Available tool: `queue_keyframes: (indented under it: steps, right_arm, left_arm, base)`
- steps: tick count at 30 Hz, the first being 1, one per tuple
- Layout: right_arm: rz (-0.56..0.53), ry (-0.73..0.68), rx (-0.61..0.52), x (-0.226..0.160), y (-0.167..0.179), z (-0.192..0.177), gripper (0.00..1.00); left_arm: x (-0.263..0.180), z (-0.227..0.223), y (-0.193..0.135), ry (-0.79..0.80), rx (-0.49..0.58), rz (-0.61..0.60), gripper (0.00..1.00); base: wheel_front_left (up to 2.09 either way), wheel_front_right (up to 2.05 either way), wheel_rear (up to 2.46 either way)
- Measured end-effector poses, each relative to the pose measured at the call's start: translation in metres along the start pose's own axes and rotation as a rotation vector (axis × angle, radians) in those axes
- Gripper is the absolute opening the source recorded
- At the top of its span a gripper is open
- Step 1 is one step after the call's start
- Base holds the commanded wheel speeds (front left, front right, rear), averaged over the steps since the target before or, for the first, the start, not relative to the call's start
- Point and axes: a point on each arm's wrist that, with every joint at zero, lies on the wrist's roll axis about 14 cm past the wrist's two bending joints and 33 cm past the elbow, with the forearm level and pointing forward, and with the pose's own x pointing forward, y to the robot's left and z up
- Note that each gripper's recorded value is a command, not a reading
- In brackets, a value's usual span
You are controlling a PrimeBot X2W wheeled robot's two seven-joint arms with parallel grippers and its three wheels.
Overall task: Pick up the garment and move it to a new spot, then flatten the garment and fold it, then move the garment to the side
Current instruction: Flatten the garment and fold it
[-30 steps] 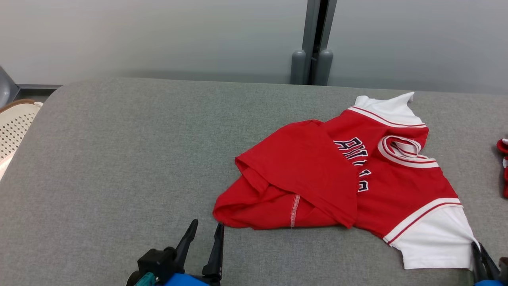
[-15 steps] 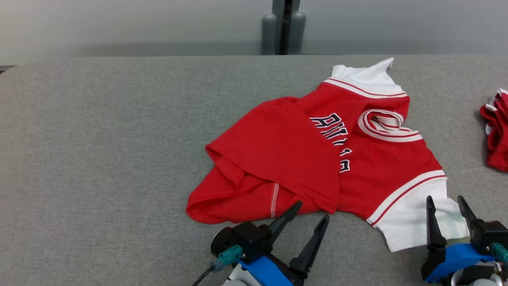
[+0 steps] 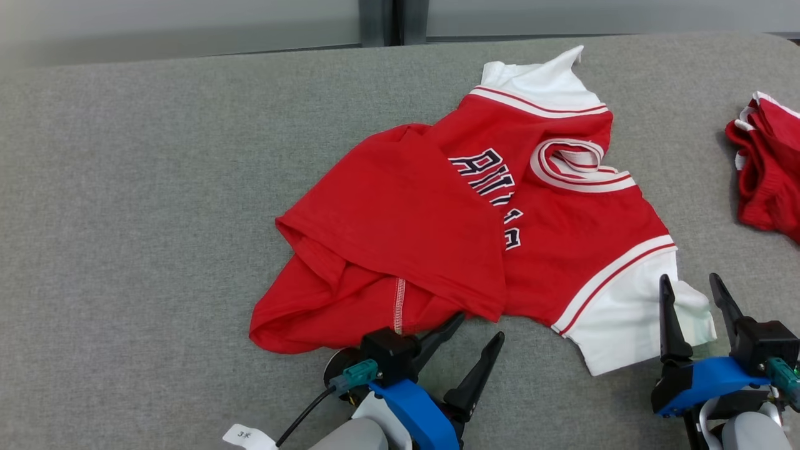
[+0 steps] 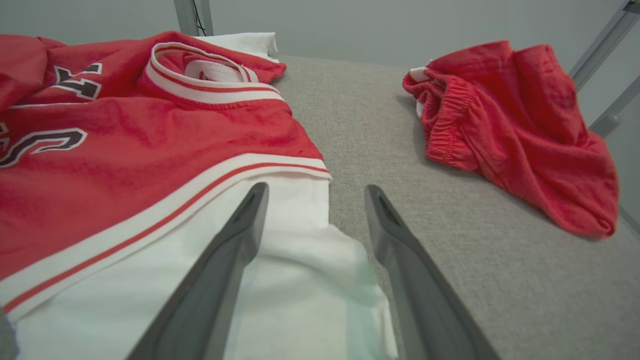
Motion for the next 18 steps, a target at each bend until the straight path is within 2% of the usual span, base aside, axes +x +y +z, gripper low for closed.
queue_keyframes:
  steps: [14, 15, 16, 17, 18]
  right_arm:
    - [-0.001, 0.007, 0.031, 0.003, 0.002, -0.003, 1.0]
    - [0.0, 0.008, 0.031, 0.003, 0.002, -0.004, 1.0]
    - [0.0, 0.009, 0.033, 0.003, 0.002, -0.004, 1.0]
    - [0.0, 0.011, 0.035, 0.003, 0.002, -0.004, 1.0]
    - [0.0, 0.012, 0.037, 0.003, 0.002, -0.005, 1.0]
  left_arm:
    - [0.016, 0.015, -0.004, -0.048, -0.058, -0.032, 1.0]
    - [0.016, 0.016, -0.003, -0.051, -0.059, -0.032, 0.96]
    - [0.017, 0.017, -0.003, -0.053, -0.059, -0.032, 0.68]
    - [0.018, 0.018, -0.002, -0.056, -0.058, -0.03, 0.27]
    - [0.018, 0.02, 0.0, -0.06, -0.057, -0.027, 0.0]
  base:
    - [0.0, 0.0, 0.0]
    - [0.0, 0.0, 0.0]
    - [0.0, 0.0, 0.0]
    - [0.0, 0.0, 0.0]
    - [0.0, 0.0, 0.0]
